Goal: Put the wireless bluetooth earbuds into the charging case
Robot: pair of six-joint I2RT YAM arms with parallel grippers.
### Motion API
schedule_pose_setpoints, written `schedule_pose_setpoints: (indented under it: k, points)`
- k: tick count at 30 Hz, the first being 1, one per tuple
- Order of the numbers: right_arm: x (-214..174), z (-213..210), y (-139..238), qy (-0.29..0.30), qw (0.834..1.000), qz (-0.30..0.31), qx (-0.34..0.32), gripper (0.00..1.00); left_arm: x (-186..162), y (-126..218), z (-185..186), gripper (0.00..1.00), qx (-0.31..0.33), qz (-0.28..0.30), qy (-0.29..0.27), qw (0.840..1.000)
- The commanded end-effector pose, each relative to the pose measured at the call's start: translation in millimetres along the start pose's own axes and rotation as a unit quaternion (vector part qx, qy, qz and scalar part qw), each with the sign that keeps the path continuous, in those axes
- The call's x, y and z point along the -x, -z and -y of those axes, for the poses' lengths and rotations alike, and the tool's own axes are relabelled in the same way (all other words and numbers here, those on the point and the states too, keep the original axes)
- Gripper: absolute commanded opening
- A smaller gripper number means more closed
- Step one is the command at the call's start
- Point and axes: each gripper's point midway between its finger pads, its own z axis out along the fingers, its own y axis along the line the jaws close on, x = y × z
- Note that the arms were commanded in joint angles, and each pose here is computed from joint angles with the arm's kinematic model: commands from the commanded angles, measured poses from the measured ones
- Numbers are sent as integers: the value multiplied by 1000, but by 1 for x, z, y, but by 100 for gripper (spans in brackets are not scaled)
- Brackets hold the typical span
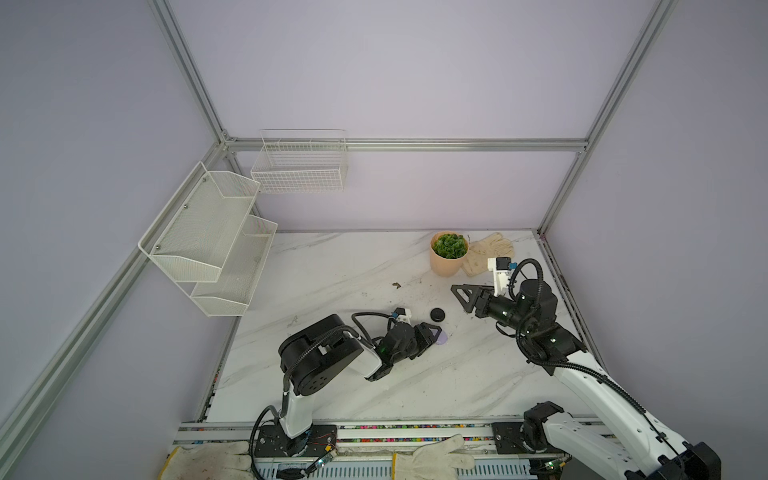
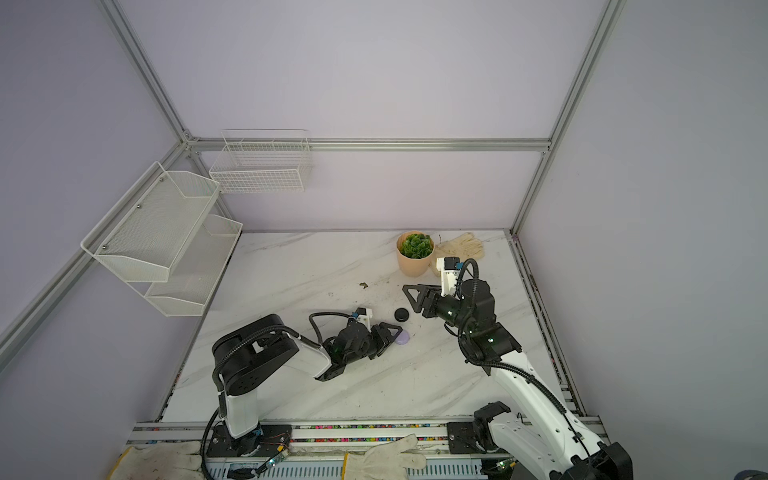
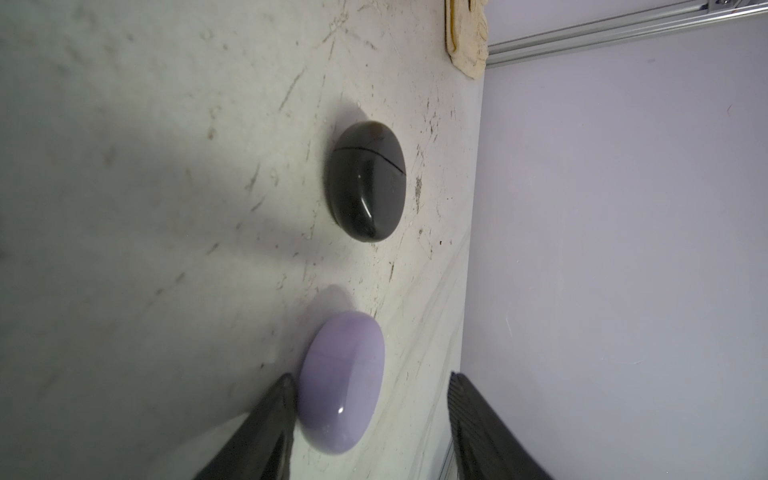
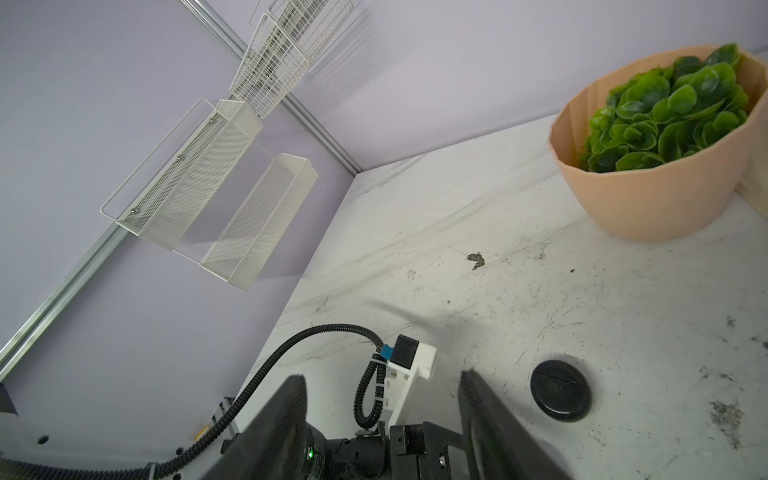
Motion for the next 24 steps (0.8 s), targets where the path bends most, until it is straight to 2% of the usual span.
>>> schedule_pose_setpoints:
  k: [1,4,7,9,10,11,13,14,15,16,17,18,19,20,21,22,23,24]
  points:
    - [16,-11,2,17,999,22,15,62,2,14,-1,62,9,11,-3,1000]
    - [17,-6,1,17,1000,25,6,62,7,25,0,64,24,22,-12,999]
    - [22,15,-1,34,997,47,-48,63,20,38,14,65,41,31,-68,996]
    - [36,50,5,69,983,96,-141,65,39,55,27,69,78,38,-162,983]
    - [47,66,12,80,970,138,-182,66,49,65,33,72,104,46,-218,969]
    - [51,78,16,99,958,179,-203,66,63,78,36,84,141,61,-283,947]
    - [54,97,27,162,925,250,-235,66,98,112,43,96,210,125,-361,900]
    - [50,114,27,195,908,259,-266,66,114,123,49,100,233,137,-413,870]
    - [48,129,23,209,895,260,-295,66,133,133,49,100,264,150,-453,839]
    - [53,147,24,191,883,260,-341,67,153,144,43,100,300,167,-465,816]
    - [52,156,14,230,875,221,-363,67,177,155,35,100,334,184,-482,789]
    - [56,162,15,246,860,232,-383,68,197,164,28,99,361,186,-512,757]
    - [56,164,15,257,854,240,-385,69,212,172,24,99,378,192,-529,735]
    - [55,171,16,273,841,247,-396,69,227,181,20,99,392,203,-546,713]
    - [53,184,18,284,826,250,-419,69,240,189,16,99,405,210,-570,683]
    - [51,194,18,291,816,244,-436,69,251,198,11,100,410,230,-574,671]
    - [48,204,16,293,812,237,-446,69,261,207,2,99,400,247,-571,673]
    - [46,209,16,293,813,243,-440,69,271,215,-9,100,384,258,-562,686]
